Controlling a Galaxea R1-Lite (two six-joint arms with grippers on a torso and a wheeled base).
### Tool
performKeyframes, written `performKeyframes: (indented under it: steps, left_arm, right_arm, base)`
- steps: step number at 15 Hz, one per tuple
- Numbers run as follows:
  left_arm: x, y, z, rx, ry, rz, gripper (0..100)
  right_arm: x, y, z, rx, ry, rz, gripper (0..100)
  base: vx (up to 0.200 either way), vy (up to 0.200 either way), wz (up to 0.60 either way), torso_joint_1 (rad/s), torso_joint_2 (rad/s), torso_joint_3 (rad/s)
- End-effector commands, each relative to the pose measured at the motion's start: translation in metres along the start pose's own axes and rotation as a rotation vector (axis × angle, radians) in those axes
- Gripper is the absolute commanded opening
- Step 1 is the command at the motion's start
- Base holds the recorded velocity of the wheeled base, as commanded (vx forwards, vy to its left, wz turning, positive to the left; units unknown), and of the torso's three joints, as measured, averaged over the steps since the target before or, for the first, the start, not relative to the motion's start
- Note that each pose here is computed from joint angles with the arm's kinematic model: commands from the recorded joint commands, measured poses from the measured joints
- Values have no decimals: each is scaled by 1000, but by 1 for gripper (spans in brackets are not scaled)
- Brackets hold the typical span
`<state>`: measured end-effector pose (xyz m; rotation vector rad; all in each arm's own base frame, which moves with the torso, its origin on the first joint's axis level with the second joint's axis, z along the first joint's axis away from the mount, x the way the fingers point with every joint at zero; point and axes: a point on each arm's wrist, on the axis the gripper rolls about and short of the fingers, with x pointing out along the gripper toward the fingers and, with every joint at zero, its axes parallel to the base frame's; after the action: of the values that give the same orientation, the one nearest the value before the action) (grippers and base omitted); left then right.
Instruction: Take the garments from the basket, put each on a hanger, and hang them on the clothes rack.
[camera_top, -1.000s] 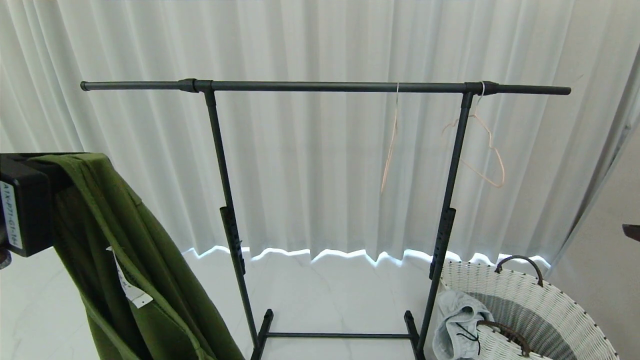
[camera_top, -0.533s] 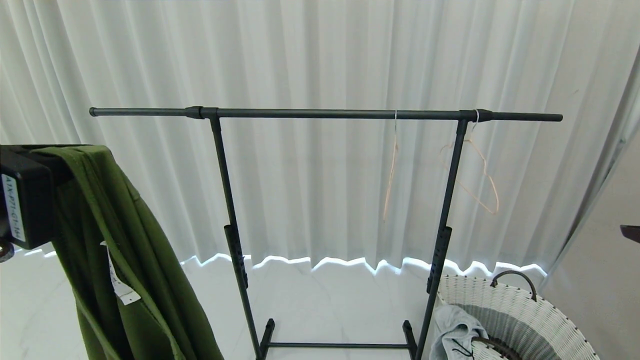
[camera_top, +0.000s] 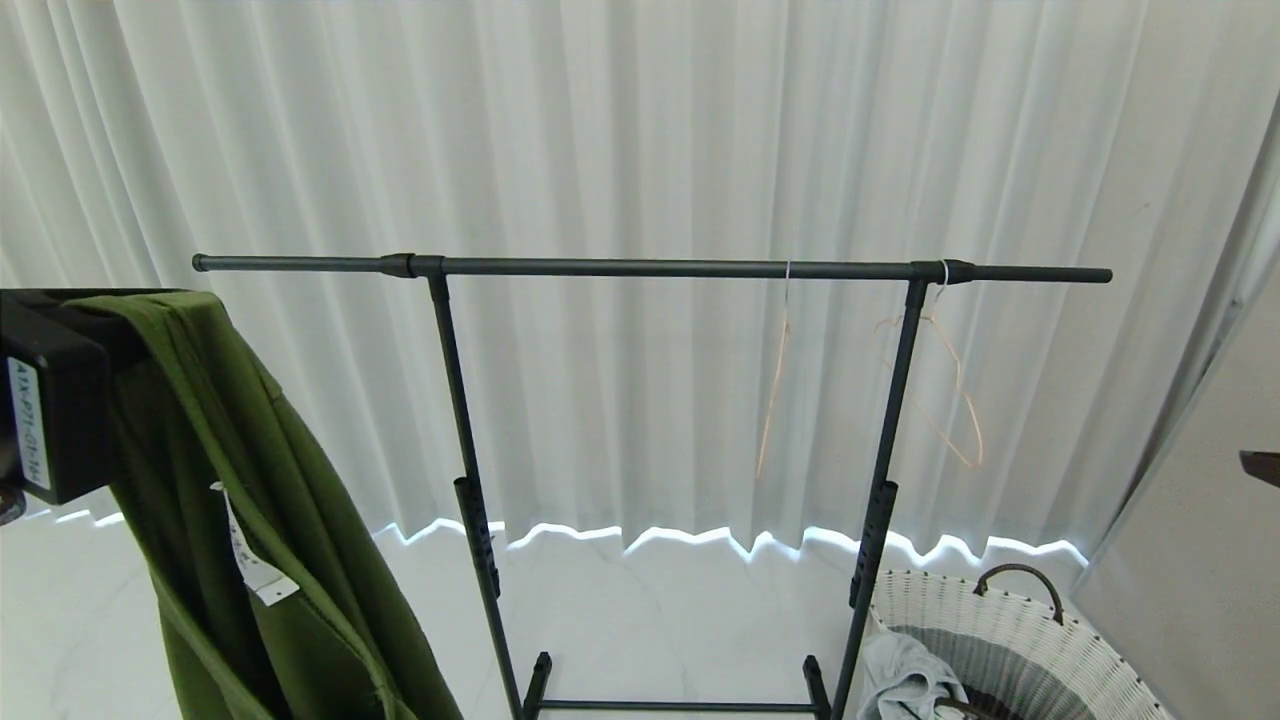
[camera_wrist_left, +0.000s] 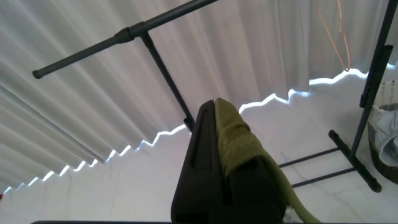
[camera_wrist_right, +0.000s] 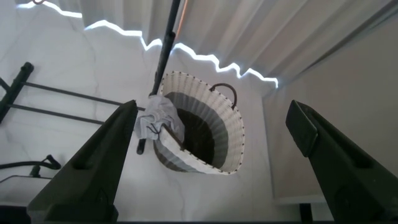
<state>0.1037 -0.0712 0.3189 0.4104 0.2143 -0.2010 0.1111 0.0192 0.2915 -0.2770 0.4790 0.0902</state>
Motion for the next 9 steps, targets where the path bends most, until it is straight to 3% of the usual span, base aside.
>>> performKeyframes:
  steps: [1, 7, 9]
  left_arm:
    - [0, 0, 0, 3, 2, 1, 0]
    - [1, -1, 0, 5, 4, 0, 0]
    - [1, -1, 0, 2, -1, -10, 0]
  right_arm:
    - [0, 0, 0, 0, 3, -2, 100]
    - [0, -1, 0, 3, 2, -6, 100]
    - [1, -1, -1, 1, 5, -4, 100]
  base:
    - [0, 0, 0, 0, 0, 0]
    - [0, -200, 0, 5, -3, -2]
    - [0, 0, 0, 0, 0, 0]
